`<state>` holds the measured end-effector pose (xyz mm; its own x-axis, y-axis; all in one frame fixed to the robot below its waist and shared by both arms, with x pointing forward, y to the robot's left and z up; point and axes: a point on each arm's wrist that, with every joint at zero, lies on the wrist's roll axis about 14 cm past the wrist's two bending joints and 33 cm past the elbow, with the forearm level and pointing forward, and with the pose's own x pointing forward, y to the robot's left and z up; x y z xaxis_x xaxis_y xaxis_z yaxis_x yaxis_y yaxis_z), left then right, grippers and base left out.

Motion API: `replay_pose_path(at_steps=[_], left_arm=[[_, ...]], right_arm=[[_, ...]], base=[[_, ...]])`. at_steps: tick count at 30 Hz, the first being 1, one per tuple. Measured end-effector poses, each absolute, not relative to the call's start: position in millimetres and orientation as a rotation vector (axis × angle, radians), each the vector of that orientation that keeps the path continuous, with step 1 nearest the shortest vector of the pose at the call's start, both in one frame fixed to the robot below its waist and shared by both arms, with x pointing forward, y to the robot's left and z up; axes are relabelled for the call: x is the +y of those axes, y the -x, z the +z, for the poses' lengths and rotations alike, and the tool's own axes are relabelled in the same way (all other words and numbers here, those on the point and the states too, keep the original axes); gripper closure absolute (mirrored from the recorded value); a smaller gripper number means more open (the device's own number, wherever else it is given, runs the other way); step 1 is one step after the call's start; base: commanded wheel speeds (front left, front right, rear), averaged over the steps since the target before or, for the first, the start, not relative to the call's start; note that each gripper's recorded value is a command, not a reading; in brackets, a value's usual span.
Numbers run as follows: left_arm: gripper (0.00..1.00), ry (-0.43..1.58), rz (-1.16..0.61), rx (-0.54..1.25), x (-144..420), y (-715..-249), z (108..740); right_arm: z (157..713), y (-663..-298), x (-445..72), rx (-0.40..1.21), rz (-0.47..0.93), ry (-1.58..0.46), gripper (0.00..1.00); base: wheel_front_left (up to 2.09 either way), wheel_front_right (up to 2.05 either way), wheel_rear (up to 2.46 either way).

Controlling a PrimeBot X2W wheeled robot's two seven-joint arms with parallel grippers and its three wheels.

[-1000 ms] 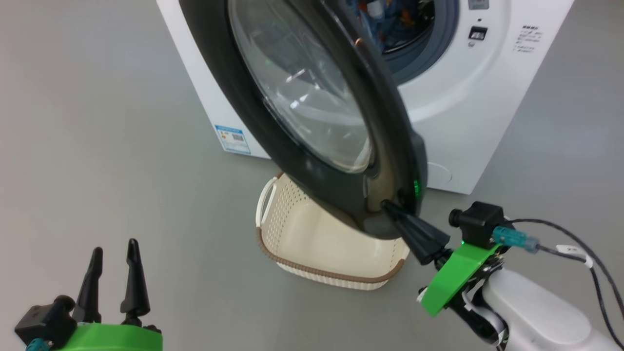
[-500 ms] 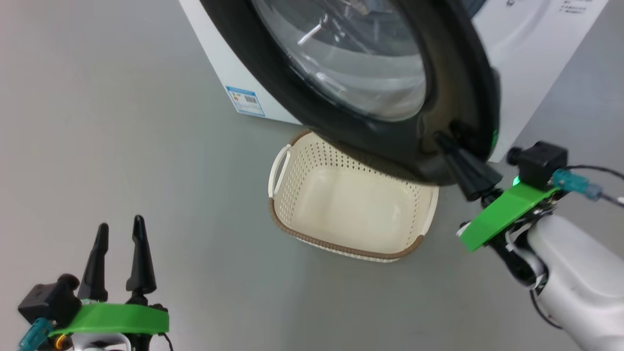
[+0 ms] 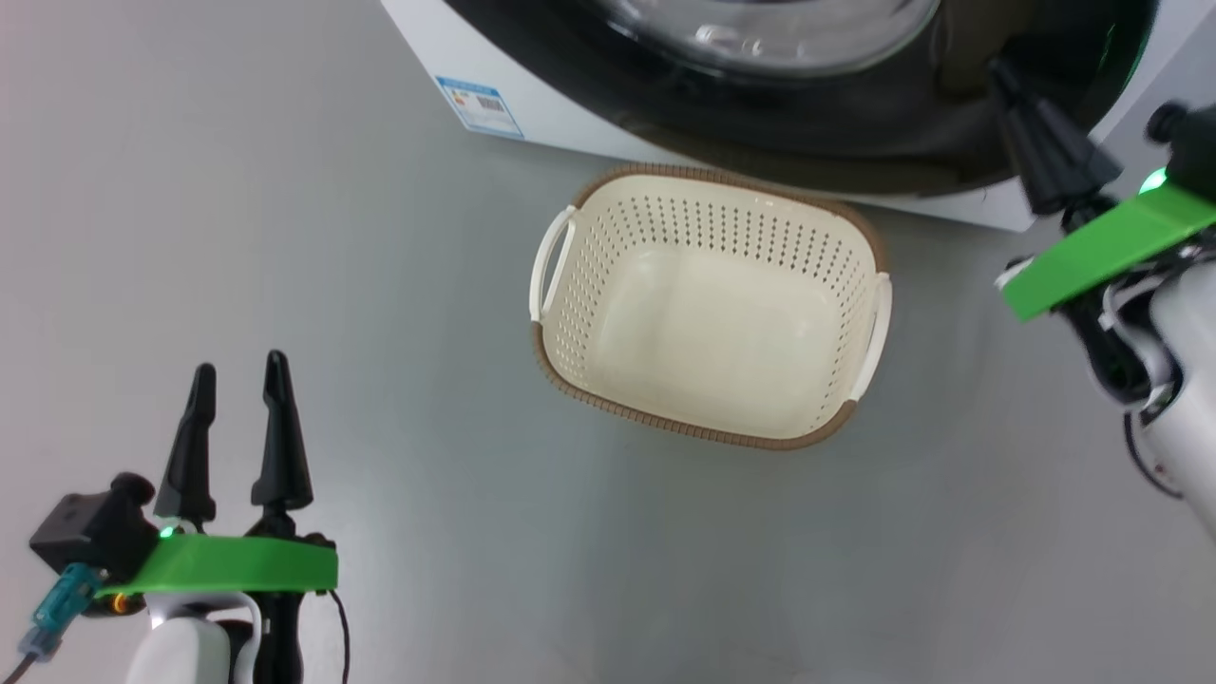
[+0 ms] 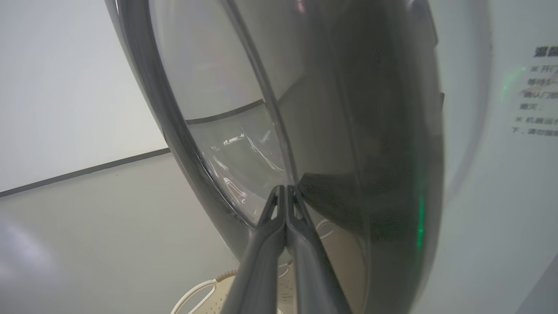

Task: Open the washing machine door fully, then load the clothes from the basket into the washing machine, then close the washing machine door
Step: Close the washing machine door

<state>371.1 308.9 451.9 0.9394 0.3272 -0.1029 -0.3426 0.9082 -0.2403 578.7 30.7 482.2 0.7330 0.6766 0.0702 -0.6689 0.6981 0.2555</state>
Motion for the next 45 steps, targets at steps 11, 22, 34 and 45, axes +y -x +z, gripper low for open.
replay_pose_path(at_steps=[11,22,34,45], left_arm=[[0.0,0.249,0.342,0.094,308,-383,439],[0.0,0.247,0.365,0.101,313,-383,436],[0.0,0.26,0.357,0.072,312,-384,445],[0.0,0.256,0.32,0.018,310,-385,466]], right_arm=[[481,-625,23,0.004,0.707,-0.279,1.0],[493,-657,19,-0.048,0.664,-0.264,1.0],[505,-655,17,-0.059,0.639,-0.262,1.0],[529,-628,-5,-0.108,0.601,-0.272,0.0]], base=[[0.0,0.0,0.0],[0.0,0.0,0.0],[0.0,0.0,0.0],[0.0,0.0,0.0]])
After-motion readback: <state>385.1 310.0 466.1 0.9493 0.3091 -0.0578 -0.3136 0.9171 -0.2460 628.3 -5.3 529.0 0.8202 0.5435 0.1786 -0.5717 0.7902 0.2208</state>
